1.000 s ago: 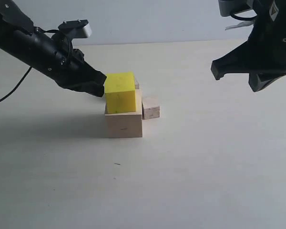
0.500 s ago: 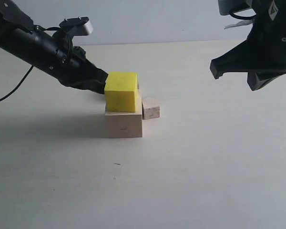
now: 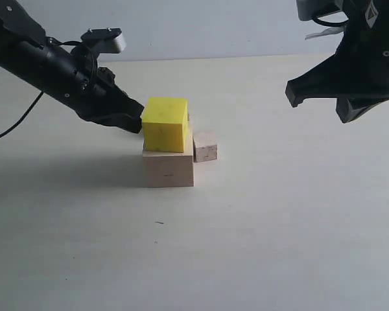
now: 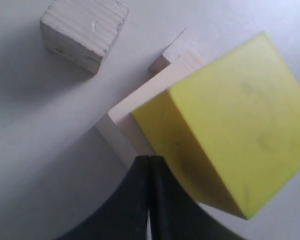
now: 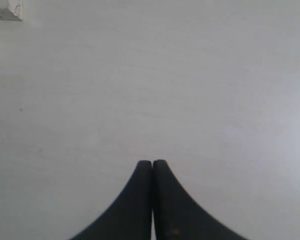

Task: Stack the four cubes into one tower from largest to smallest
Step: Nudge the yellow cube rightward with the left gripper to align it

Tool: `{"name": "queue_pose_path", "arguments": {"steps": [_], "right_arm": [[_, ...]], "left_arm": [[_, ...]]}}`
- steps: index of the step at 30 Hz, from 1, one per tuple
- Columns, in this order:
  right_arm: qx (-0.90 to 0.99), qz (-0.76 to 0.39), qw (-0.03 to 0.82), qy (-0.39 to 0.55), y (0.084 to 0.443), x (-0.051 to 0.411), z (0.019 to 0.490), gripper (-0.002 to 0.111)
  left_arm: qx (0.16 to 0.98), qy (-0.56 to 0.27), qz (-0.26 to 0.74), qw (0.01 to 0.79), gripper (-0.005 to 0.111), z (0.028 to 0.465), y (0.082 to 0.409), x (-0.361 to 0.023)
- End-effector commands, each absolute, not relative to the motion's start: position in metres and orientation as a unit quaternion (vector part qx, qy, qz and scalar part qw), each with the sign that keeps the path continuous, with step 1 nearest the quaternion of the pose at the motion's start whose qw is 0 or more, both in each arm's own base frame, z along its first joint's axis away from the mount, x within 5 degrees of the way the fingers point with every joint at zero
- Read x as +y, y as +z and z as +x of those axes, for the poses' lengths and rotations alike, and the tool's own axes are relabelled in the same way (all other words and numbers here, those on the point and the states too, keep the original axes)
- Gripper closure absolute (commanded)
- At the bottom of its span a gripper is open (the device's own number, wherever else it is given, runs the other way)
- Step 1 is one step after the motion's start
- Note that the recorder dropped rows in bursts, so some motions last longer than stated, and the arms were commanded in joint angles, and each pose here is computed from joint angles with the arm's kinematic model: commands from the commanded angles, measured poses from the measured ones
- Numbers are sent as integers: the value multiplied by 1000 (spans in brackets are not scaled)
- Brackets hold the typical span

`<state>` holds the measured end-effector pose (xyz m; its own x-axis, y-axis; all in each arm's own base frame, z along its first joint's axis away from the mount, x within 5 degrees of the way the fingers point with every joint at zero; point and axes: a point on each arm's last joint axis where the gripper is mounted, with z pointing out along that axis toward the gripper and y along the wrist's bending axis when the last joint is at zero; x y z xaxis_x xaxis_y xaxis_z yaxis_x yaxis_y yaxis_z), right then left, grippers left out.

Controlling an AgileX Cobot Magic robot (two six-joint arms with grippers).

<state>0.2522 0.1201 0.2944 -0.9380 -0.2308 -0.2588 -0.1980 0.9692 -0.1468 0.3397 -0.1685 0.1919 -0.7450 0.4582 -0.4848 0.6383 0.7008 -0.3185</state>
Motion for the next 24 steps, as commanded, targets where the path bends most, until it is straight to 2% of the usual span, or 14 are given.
{"name": "queue_pose_path", "arguments": {"steps": [1,24], "right_arm": [[982,-109,144,-63,295,117,252,108],[981,-111,150,-60,296,118,253,108]], "left_arm": [[905,-241,303,175,107,338,190,-167],[904,-262,306,147,107,332,191,-168]]}}
